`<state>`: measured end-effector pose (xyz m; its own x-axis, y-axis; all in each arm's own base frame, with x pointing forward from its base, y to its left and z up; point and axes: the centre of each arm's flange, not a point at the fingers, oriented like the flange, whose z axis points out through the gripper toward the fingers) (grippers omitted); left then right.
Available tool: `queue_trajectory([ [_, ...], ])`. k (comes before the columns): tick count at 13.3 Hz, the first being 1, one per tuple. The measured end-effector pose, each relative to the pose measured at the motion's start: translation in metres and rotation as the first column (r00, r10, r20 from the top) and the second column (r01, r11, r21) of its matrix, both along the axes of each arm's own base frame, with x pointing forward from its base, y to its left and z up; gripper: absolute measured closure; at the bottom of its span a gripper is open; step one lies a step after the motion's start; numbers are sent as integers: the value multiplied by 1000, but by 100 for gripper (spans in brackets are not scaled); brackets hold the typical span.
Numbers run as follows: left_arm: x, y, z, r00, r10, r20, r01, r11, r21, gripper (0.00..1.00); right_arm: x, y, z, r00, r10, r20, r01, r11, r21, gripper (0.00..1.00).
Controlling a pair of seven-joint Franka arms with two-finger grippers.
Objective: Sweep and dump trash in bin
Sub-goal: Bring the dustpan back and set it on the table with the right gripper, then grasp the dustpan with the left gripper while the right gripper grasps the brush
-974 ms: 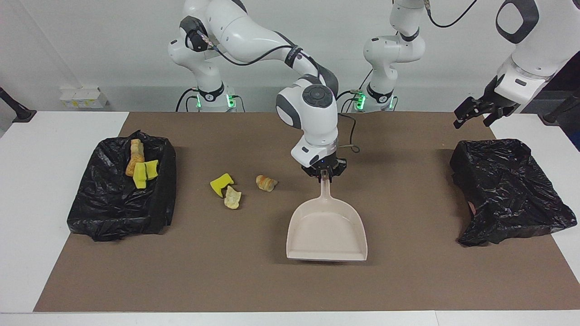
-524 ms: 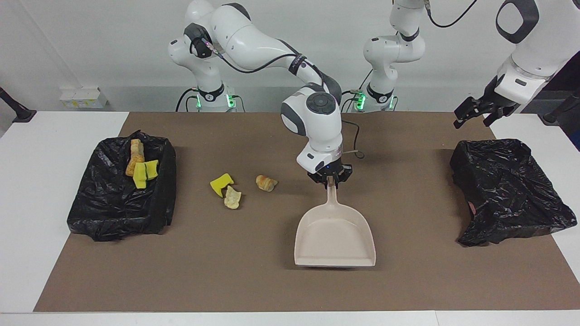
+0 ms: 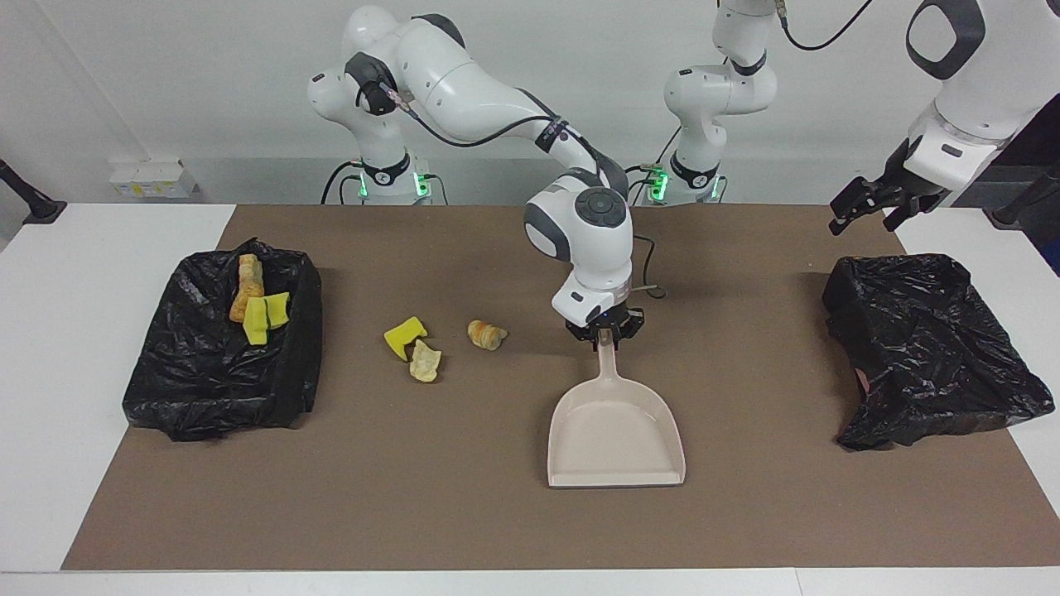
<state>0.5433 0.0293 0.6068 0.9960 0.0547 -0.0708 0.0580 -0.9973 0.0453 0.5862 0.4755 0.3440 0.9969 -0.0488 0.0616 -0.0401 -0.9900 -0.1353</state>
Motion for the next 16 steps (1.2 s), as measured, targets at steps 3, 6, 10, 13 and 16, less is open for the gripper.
queue_trajectory([
  [3,0,0,0,1000,0,0,0,1000,0,0,2,-9,34,1000,-9,25,8,1000,8,14],
  [6,0,0,0,1000,0,0,0,1000,0,0,-17,-26,93,1000,25,-2,-25,999,-47,0],
  [10,0,0,0,1000,0,0,0,1000,0,0,-101,-23,129,989,100,-110,-104,994,-32,0],
  [13,0,0,0,1000,0,0,0,1000,0,0,-183,-17,95,978,144,-151,-147,989,-5,0],
  [16,0,-3,1,1000,-6,2,6,1000,0,0,-258,-10,14,970,200,-138,-203,979,-9,0],
])
